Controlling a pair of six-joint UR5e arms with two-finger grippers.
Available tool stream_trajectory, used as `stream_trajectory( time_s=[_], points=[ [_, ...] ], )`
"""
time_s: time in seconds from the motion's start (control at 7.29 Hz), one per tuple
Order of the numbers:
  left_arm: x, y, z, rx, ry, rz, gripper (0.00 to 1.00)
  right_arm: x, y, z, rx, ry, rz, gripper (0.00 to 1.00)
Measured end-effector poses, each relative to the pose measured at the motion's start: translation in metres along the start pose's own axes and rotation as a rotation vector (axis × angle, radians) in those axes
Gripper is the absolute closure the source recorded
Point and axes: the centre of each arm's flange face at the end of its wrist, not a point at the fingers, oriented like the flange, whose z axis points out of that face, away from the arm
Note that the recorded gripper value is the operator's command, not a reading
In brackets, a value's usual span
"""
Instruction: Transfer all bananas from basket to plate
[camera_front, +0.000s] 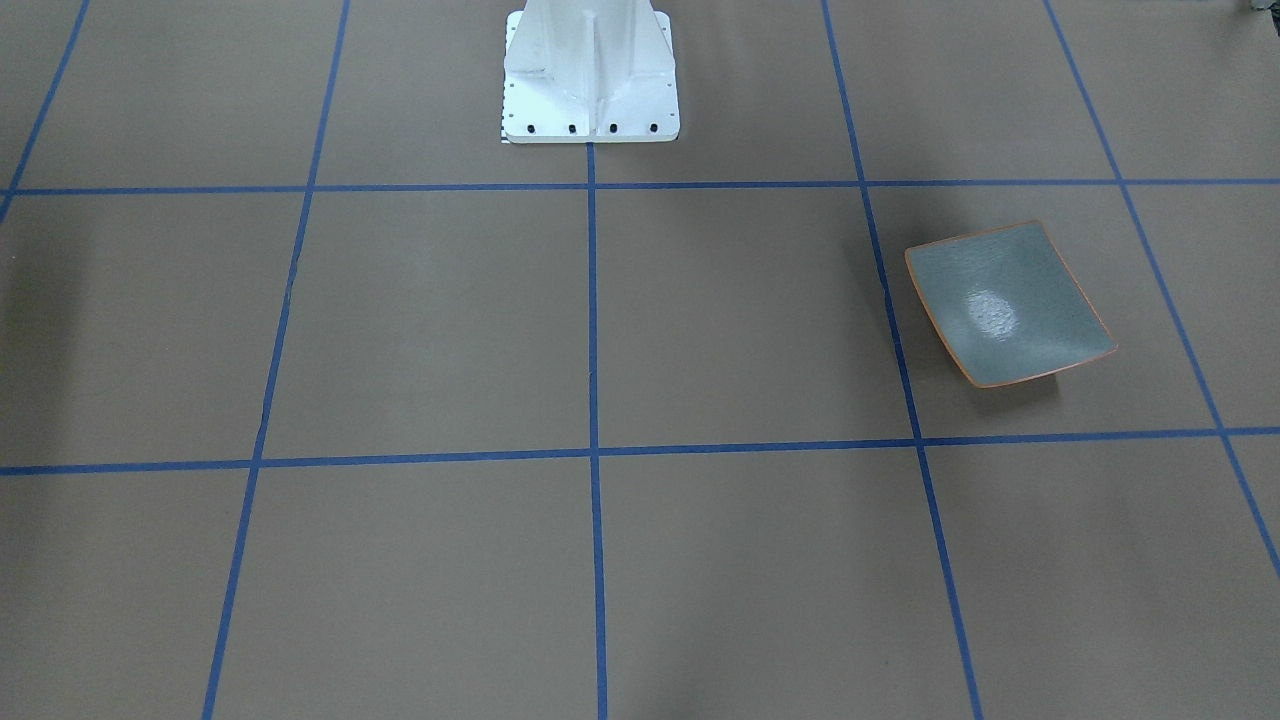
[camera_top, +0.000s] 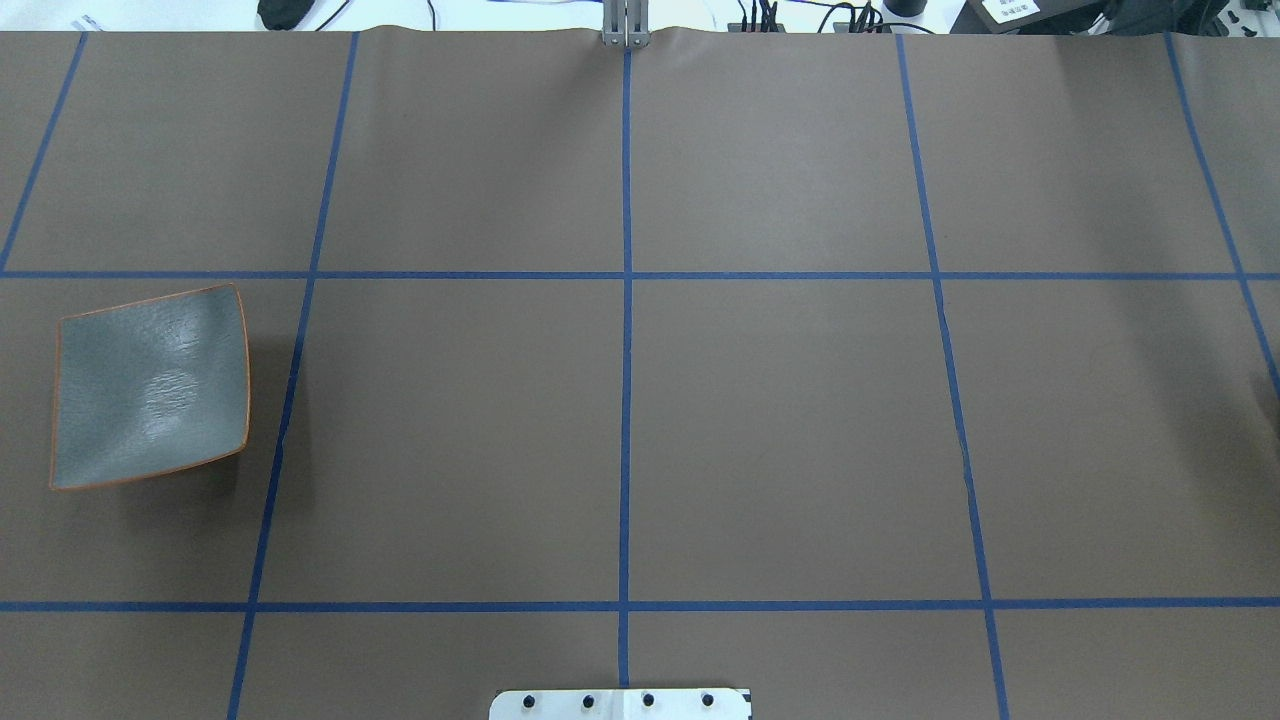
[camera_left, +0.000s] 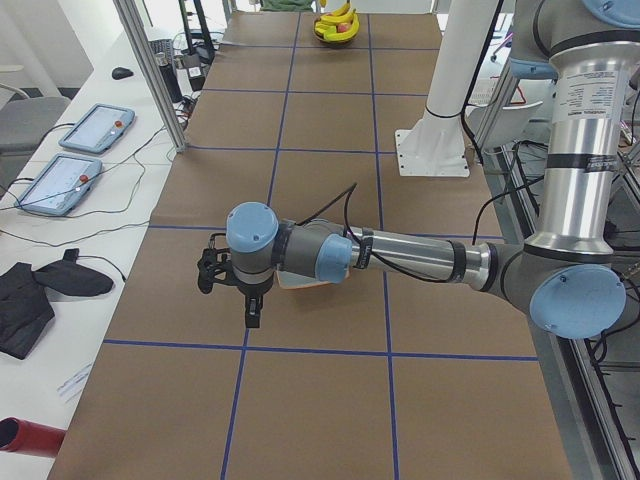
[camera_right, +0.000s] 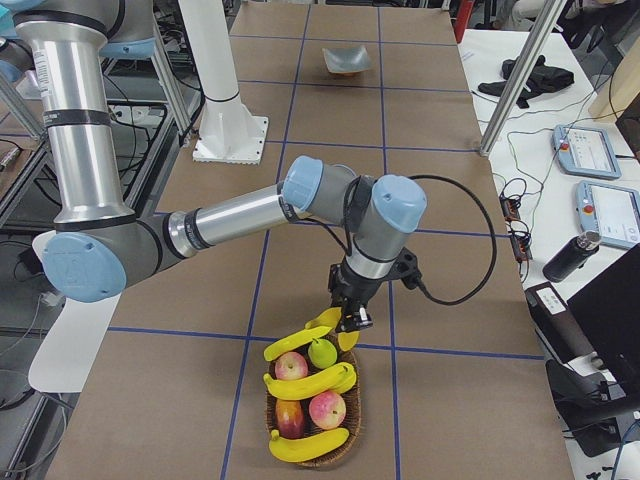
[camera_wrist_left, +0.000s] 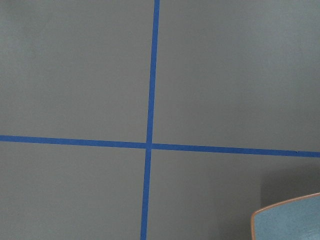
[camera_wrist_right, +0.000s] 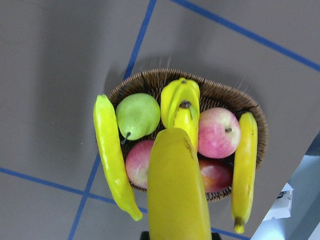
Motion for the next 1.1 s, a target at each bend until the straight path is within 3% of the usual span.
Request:
stream_trajectory(
  time_s=[0.27, 0.55, 0.82, 1.1],
  points=[
    [0.014, -0.018, -0.006, 0.017, 0.006, -0.026, 0.0, -0.065, -0.105, -0.027, 0.061, -0.035, -0.015, 1.0],
    [0.034, -0.056, -0.011, 0.05, 0.019, -0.041, 0.0, -0.163, -0.188, -0.02, 0.134, -0.094, 0.049, 1.0],
    [0.07, -0.094, 0.012, 0.129, 0.08, -0.083, 0.0, -0.268, -0.237, -0.013, 0.211, -0.212, 0.147, 1.0],
    [0.163, -0.109, 0.061, 0.138, 0.2, -0.164, 0.0, -0.372, -0.264, -0.004, 0.248, -0.323, 0.225, 1.0]
  ],
)
